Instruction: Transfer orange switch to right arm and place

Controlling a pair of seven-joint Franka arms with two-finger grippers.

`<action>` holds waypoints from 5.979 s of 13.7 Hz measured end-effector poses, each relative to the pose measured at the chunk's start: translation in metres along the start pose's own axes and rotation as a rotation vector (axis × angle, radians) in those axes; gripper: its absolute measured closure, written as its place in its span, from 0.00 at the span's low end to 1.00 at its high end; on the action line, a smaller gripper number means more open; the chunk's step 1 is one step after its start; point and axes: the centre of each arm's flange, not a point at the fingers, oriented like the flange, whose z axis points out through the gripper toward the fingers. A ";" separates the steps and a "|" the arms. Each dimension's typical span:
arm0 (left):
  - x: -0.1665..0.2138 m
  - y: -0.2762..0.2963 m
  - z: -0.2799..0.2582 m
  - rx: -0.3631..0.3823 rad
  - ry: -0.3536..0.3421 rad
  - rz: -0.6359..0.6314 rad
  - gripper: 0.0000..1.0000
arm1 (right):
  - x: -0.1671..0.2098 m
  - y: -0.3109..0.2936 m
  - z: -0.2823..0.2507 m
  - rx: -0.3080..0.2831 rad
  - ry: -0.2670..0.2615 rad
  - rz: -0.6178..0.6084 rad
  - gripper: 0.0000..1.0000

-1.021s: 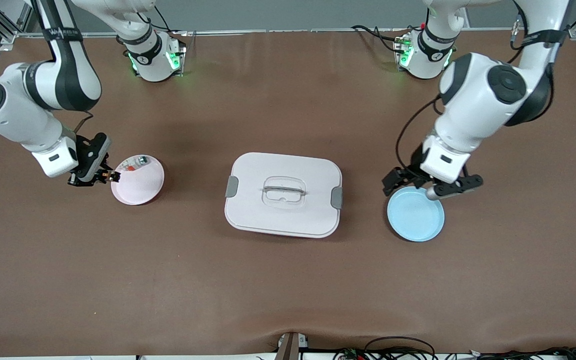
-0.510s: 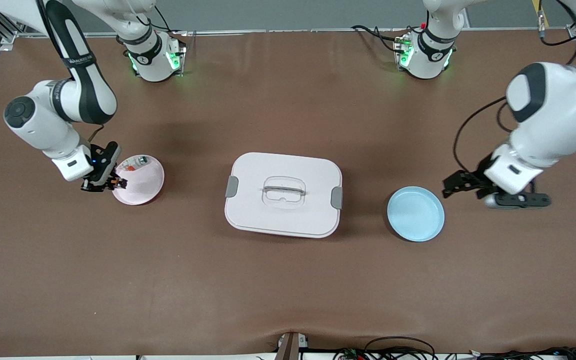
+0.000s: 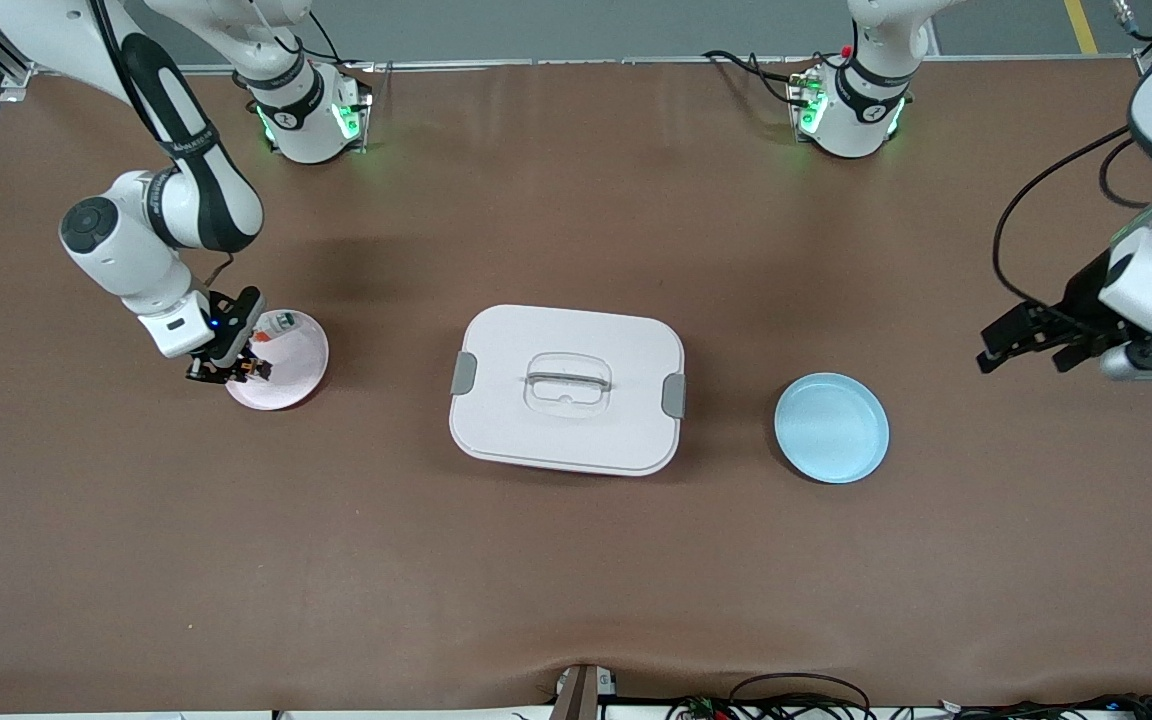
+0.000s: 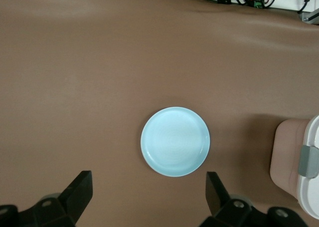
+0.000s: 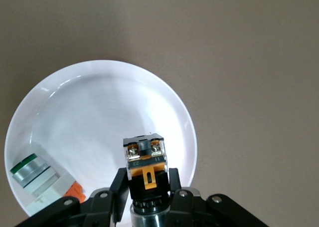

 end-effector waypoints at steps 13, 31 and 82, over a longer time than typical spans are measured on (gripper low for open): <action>-0.005 0.014 -0.029 0.008 0.039 0.020 0.00 | 0.010 -0.008 0.023 0.003 0.023 0.023 0.63; -0.006 0.026 -0.037 -0.002 0.019 0.040 0.00 | 0.018 -0.017 0.038 0.034 0.034 0.068 0.21; -0.033 0.024 -0.087 0.052 -0.137 0.056 0.00 | 0.038 0.157 -0.423 0.117 -0.219 1.388 0.00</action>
